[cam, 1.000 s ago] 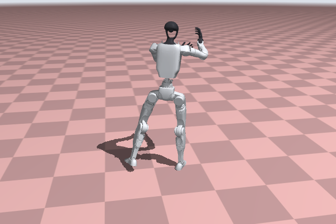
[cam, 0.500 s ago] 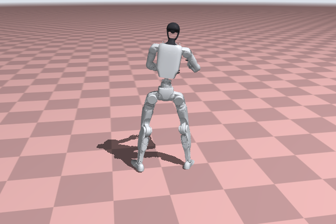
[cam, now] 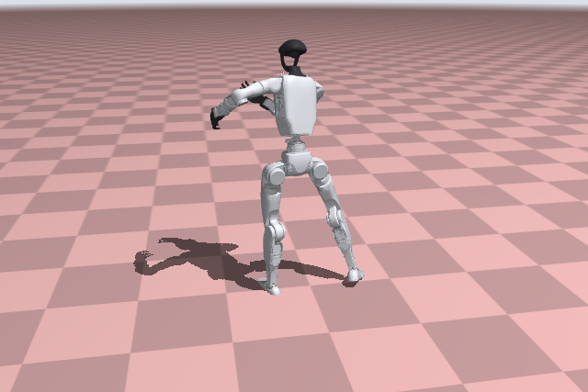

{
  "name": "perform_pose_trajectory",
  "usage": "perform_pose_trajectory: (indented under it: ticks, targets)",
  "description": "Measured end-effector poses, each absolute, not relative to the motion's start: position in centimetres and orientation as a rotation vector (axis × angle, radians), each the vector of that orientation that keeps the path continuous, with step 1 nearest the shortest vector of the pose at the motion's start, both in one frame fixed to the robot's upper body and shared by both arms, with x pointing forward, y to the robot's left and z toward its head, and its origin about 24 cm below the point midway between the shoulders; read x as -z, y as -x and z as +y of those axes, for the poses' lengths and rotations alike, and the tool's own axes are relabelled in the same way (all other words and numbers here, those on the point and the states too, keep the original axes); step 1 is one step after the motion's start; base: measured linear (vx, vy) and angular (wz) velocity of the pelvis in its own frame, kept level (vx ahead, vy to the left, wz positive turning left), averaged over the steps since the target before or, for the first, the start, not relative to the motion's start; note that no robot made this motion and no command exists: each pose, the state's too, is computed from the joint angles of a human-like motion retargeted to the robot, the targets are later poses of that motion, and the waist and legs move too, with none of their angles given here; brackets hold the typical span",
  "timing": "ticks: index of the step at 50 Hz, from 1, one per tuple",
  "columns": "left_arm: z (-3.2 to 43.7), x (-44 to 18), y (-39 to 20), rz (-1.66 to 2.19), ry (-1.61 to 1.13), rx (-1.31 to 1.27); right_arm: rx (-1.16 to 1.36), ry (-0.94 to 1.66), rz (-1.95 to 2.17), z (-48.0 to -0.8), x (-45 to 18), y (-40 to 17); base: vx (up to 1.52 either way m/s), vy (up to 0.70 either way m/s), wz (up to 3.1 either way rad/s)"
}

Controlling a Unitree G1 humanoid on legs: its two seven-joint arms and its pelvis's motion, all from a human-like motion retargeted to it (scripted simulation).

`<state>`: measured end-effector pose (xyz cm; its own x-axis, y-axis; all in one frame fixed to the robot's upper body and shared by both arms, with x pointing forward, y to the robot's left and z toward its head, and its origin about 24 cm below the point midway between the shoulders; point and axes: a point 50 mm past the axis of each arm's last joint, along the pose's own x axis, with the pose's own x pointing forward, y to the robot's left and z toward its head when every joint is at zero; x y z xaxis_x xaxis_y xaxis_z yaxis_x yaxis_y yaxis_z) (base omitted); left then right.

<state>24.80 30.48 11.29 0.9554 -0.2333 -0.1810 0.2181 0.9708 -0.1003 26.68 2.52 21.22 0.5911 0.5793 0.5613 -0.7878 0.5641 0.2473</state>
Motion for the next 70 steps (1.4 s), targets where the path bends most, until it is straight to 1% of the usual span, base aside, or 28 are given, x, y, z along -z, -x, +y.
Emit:
perform_pose_trajectory:
  ticks: [4,9,15,19,22,23,24,25,26,27,28,29,30,31,32,33,38,43,49,54,59,62,66,70]
  targets:
    - [31.2,-14.0,-25.7,0.119,0.000,0.229,-0.854,-0.509,-0.548,3.9,-24.1,-26.3,-0.02,0.03,0.45]
    - [31.1,-14.9,-26.6,0.064,-0.020,0.219,-0.820,-0.471,-0.546,4.4,-24.0,-26.8,-0.03,-0.03,0.09]
    - [28.8,-12.5,-28.0,0.068,0.025,0.230,-0.692,-0.358,-0.451,2.9,-19.8,-28.3,-0.08,-0.12,-0.41]
    - [25.4,-9.1,-28.8,0.127,0.095,0.253,-0.566,-0.283,-0.291,0.3,-15.0,-29.1,-0.10,-0.20,-0.85]
    - [22.3,-6.5,-28.9,0.167,0.167,0.278,-0.452,-0.330,-0.226,-2.8,-12.6,-29.3,-0.08,-0.24,-1.02]
    - [21.1,-5.7,-28.8,0.180,0.184,0.302,-0.448,-0.264,-0.235,-3.9,-12.0,-29.4,-0.07,-0.26,-1.10]
    - [19.9,-4.9,-28.7,0.197,0.198,0.330,-0.458,-0.146,-0.236,-4.9,-11.3,-29.6,-0.06,-0.29,-1.18]
    - [18.7,-4.4,-28.7,0.204,0.229,0.344,-0.432,-0.161,-0.215,-6.0,-10.9,-29.7,-0.06,-0.33,-1.27]
    - [17.4,-4.1,-28.7,0.206,0.259,0.358,-0.411,-0.061,-0.230,-7.0,-10.6,-29.8,-0.07,-0.39,-1.42]
    - [16.2,-4.0,-28.7,0.198,0.284,0.371,-0.385,0.266,-0.317,-8.0,-10.7,-30.2,-0.06,-0.42,-1.49]
    - [15.1,-4.0,-28.8,0.189,0.315,0.387,-0.353,0.452,-0.364,-9.1,-10.8,-30.5,-0.05,-0.43,-1.51]
    - [14.0,-4.2,-28.9,0.180,0.349,0.406,-0.324,0.567,-0.388,-10.1,-11.0,-30.8,-0.02,-0.42,-1.39]
    - [12.8,-4.7,-29.2,0.165,0.389,0.436,-0.326,0.167,-0.289,-11.0,-11.5,-30.8,0.01,-0.41,-1.30]
    - [11.7,-5.4,-29.4,0.147,0.426,0.464,-0.294,-0.140,-0.247,-12.1,-12.2,-31.0,0.02,-0.39,-1.23]
    - [10.6,-6.2,-29.8,0.124,0.459,0.484,-0.237,-0.251,-0.261,-13.3,-13.0,-31.3,0.04,-0.38,-1.21]
    - [9.7,-7.1,-30.1,0.100,0.484,0.512,-0.207,-0.282,-0.289,-14.3,-13.9,-31.6,0.05,-0.37,-1.18]
    - [4.8,-13.6,-31.8,-0.063,0.558,0.690,-0.141,-0.217,-0.521,-18.8,-21.0,-32.6,0.07,-0.35,-0.95]
    - [0.4,-21.2,-31.9,-0.240,0.592,0.878,-0.102,-0.133,-0.779,-21.8,-29.0,-31.7,0.10,-0.21,-0.57]
    - [-3.1,-28.4,-30.3,-0.399,0.639,1.042,-0.078,0.007,-1.011,-23.1,-36.6,-29.6,0.13,0.02,-0.25]
    - [-4.4,-31.7,-29.4,-0.464,0.652,1.104,-0.084,0.064,-1.080,-23.1,-39.9,-28.7,0.09,0.09,0.01]
    - [-4.5,-31.6,-29.8,-0.469,0.623,1.087,-0.086,0.051,-1.068,-22.5,-39.3,-29.5,0.03,0.09,0.20]
    - [-3.5,-29.8,-30.6,-0.444,0.589,1.043,-0.087,0.021,-1.025,-21.5,-37.1,-30.5,-0.02,0.15,0.43]
    - [-0.7,-24.6,-31.9,-0.339,0.558,0.933,-0.082,-0.077,-0.885,-20.1,-31.5,-32.3,-0.04,0.24,0.57]
    - [3.3,-17.0,-32.2,-0.156,0.566,0.765,-0.062,-0.207,-0.665,-18.4,-24.0,-33.5,-0.04,0.33,0.73]
